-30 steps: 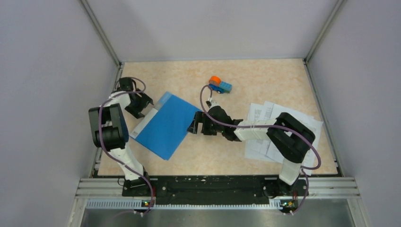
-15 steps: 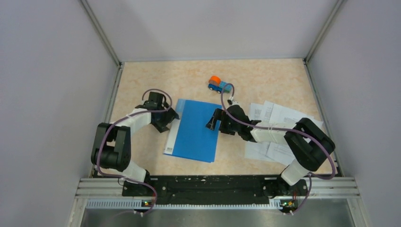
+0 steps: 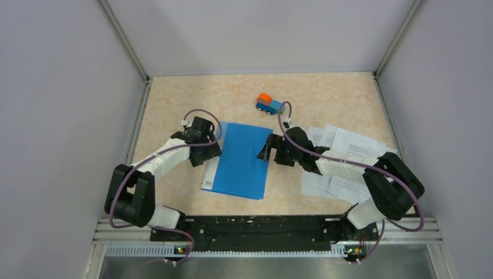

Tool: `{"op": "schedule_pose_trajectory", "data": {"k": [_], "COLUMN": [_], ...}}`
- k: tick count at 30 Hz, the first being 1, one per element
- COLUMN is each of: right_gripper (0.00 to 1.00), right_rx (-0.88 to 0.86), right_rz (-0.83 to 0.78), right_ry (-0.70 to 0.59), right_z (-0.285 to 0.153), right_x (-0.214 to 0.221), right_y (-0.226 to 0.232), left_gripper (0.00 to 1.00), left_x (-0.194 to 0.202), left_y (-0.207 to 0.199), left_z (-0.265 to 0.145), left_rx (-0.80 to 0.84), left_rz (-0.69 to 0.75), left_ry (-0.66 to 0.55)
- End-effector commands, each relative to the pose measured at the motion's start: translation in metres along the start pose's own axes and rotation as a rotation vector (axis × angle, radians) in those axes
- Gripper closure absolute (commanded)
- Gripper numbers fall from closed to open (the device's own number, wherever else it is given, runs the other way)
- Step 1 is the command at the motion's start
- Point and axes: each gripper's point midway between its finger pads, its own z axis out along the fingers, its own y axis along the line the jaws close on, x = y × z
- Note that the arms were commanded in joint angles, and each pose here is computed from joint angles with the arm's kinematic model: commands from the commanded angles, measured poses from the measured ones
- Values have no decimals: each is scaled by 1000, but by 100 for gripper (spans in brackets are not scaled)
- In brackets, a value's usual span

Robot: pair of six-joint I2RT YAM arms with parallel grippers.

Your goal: Put the files into the folder

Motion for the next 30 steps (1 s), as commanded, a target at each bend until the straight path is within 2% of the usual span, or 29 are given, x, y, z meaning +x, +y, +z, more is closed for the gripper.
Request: {"op": "schedule_pose_trajectory", "data": {"k": [1,5,11,14,23,30], "right_gripper": [2,2,2,2,2,2], "right_rx": [-55,-55,-37,-34,-43,-11], "right_rz": [-13,-8,-8,-13,-29,-21], "right_ry": [1,5,3,12,11,-3], "right_z": [-10,-6,-3,-2,-2,-5], "right_x": [-2,-1,-1,2,1,-10], "right_y": [10,10,5,3,5,-9], "left_gripper": [20,23,31,31,31,39], "left_x": [8,7,8,12,34,43], "left_y": [13,3,15,19,-21,-50], "left_z": [2,-3,5,14,19,2], "left_rx": [-34,-16,-89,-99,145,300], "left_rz": [67,115,149,147,63,-24], "left_ry": [0,-28,-33,-27,42,73]}}
